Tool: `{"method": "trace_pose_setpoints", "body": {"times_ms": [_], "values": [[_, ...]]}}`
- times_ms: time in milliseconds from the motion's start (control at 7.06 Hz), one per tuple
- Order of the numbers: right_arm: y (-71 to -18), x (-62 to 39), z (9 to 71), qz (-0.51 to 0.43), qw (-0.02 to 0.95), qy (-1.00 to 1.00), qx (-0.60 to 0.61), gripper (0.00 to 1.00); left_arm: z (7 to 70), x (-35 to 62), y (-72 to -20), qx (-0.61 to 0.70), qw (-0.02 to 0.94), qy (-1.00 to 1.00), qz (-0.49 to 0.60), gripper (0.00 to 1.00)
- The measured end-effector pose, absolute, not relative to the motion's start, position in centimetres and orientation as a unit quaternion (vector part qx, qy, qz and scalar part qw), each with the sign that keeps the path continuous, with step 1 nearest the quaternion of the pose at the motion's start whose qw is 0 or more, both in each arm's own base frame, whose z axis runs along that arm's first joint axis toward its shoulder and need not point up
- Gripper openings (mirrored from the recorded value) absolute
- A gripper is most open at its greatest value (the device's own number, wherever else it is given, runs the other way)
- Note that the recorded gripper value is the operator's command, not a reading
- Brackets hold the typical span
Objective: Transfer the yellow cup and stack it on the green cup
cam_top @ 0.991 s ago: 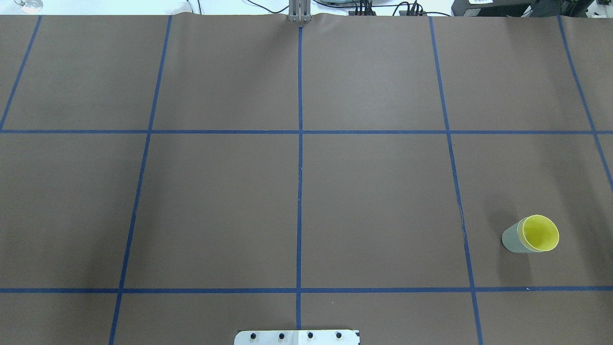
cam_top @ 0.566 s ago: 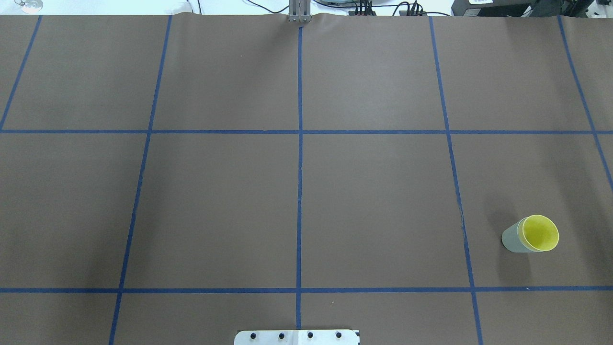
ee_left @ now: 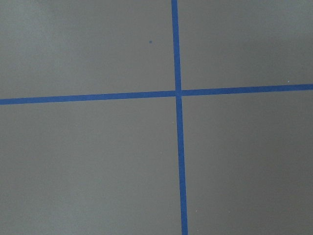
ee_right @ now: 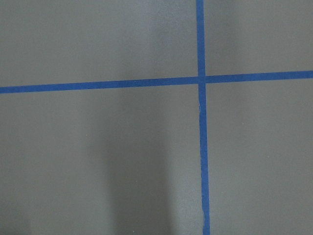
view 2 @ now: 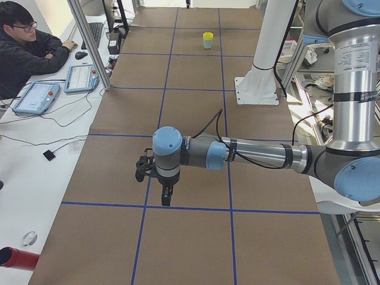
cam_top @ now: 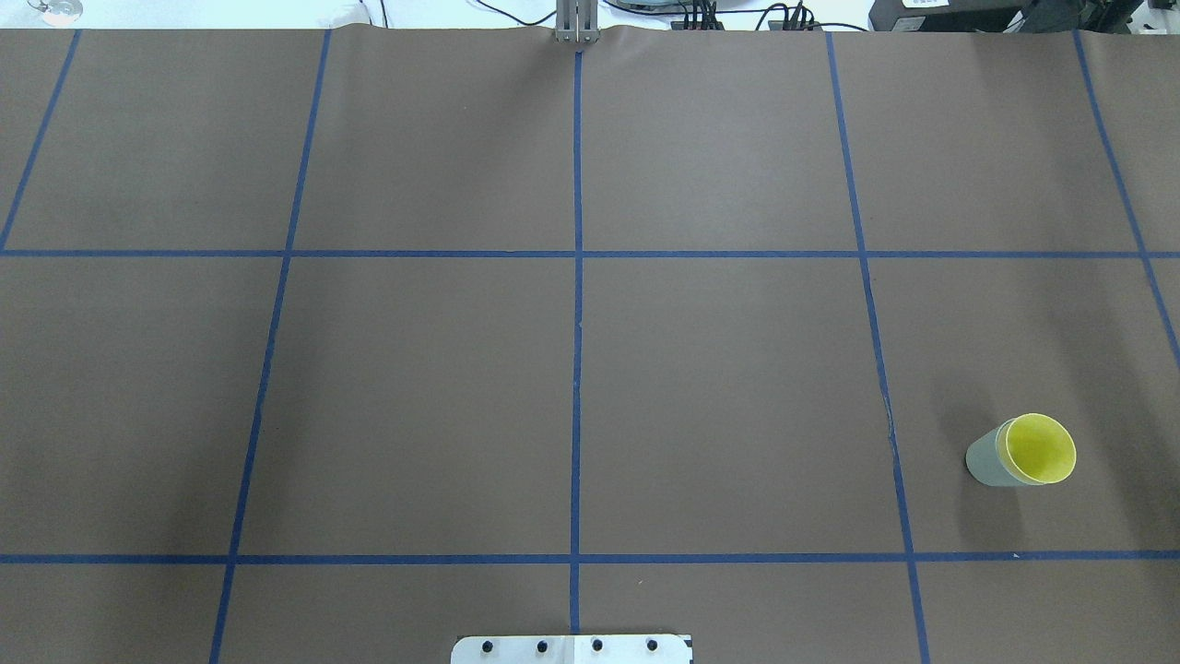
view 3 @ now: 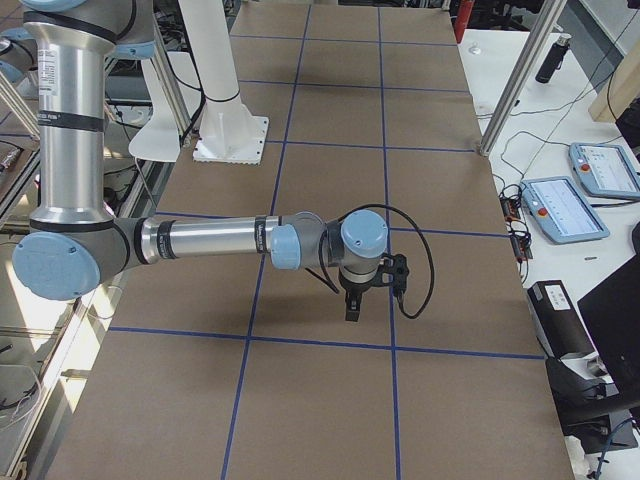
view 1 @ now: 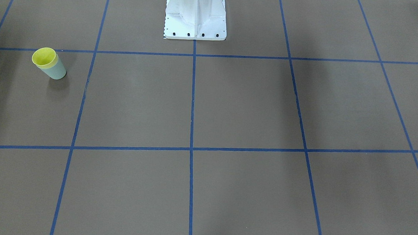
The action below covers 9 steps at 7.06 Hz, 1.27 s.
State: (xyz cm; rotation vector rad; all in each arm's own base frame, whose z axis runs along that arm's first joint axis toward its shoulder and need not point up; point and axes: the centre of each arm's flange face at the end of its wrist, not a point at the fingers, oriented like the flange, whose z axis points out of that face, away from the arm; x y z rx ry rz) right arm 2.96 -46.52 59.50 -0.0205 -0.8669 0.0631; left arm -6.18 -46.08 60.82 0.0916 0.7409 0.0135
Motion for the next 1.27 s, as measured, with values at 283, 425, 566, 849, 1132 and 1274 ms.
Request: {"method": "trace_pose_setpoints", "body": {"times_ms": [283, 425, 566, 849, 1132, 1274], "values": [[-46.10, 3.50, 58.77, 0.013, 0.908, -0.419, -0.005, 1.00, 60.88, -6.21, -46.07, 0.045, 0.932, 0.360, 0.008, 1.00], [-46.02, 3.80, 58.85, 0.001, 0.909, -0.418, 0.001, 1.00, 60.89, -6.24, -46.08, 0.045, 0.932, 0.360, 0.008, 1.00], [-45.96, 3.94, 58.93, -0.005, 0.909, -0.417, 0.003, 1.00, 60.88, -6.24, -46.11, 0.046, 0.932, 0.360, 0.008, 1.00], [-45.87, 4.00, 59.10, -0.007, 0.909, -0.417, 0.003, 1.00, 60.91, -6.20, -46.16, 0.045, 0.932, 0.360, 0.009, 1.00], [-45.80, 4.04, 59.26, -0.007, 0.909, -0.417, 0.003, 1.00, 60.93, -6.21, -46.14, 0.045, 0.931, 0.362, 0.009, 1.00], [-45.80, 4.03, 59.28, -0.007, 0.909, -0.417, 0.003, 1.00, 60.91, -6.19, -46.11, 0.045, 0.931, 0.363, 0.009, 1.00]]}}
